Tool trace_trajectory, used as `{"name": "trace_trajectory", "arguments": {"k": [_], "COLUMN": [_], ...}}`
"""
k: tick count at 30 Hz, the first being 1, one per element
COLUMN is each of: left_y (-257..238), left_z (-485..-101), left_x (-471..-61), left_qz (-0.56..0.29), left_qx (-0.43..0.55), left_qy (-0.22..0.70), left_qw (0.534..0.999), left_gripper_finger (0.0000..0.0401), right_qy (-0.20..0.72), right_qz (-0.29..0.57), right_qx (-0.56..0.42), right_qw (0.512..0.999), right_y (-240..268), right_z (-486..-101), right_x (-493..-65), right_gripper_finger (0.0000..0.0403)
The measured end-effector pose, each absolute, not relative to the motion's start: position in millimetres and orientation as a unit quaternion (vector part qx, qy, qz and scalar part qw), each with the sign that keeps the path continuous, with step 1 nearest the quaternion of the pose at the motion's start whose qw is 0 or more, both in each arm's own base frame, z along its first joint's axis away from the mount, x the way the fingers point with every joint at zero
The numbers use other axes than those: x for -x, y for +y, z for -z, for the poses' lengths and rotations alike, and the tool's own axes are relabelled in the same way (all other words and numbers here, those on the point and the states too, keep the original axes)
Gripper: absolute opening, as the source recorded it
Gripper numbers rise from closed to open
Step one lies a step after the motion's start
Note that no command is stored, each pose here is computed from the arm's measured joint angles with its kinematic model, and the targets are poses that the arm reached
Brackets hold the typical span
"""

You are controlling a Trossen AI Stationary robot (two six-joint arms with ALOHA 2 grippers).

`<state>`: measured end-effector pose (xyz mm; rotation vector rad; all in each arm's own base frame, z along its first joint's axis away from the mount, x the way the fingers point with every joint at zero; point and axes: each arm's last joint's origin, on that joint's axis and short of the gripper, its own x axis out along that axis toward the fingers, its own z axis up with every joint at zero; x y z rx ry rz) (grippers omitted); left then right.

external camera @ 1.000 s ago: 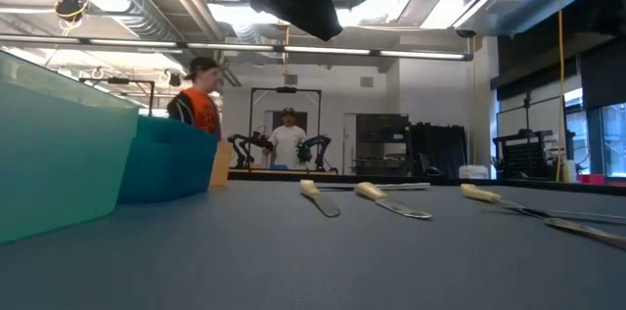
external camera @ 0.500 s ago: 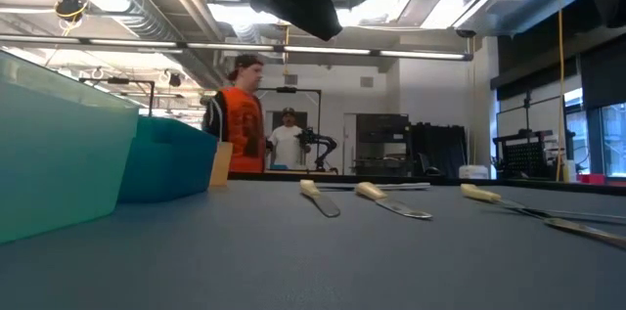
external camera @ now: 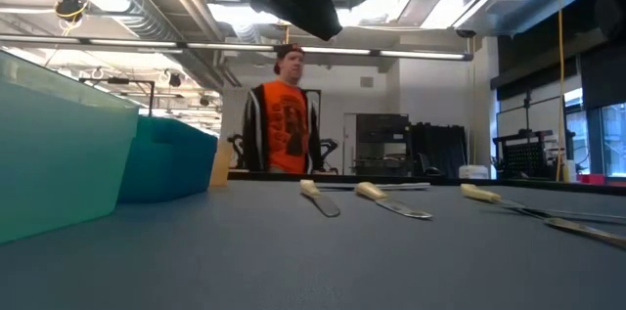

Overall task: Sort silverware by color (type)
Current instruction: Put the white-green knife into the blue bin

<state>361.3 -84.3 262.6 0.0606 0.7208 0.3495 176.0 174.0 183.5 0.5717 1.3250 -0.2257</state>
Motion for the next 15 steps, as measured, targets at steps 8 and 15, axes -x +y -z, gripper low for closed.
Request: {"name": "trace_trajectory", "arguments": {"k": [8, 15], "left_y": [-84, -84], "left_z": [-263, -263], "left_x": [-361, -361], "left_qz": [-0.169, -0.169], "left_qx": [-0.029, -0.029], "left_qy": [0.351, 0.351], "left_qw": [0.92, 0.92], "left_gripper_finger": [0.013, 0.013], "right_qy": [0.62, 0.628], "right_qz": [0.125, 0.136], "right_qx": [-0.241, -0.23], "right_qw": [0.736, 0.731], "right_y": [178, 180], "right_z": [-167, -156], "right_x": [-180, -183], "right_gripper_finger": [0.0129, 0.0129]}}
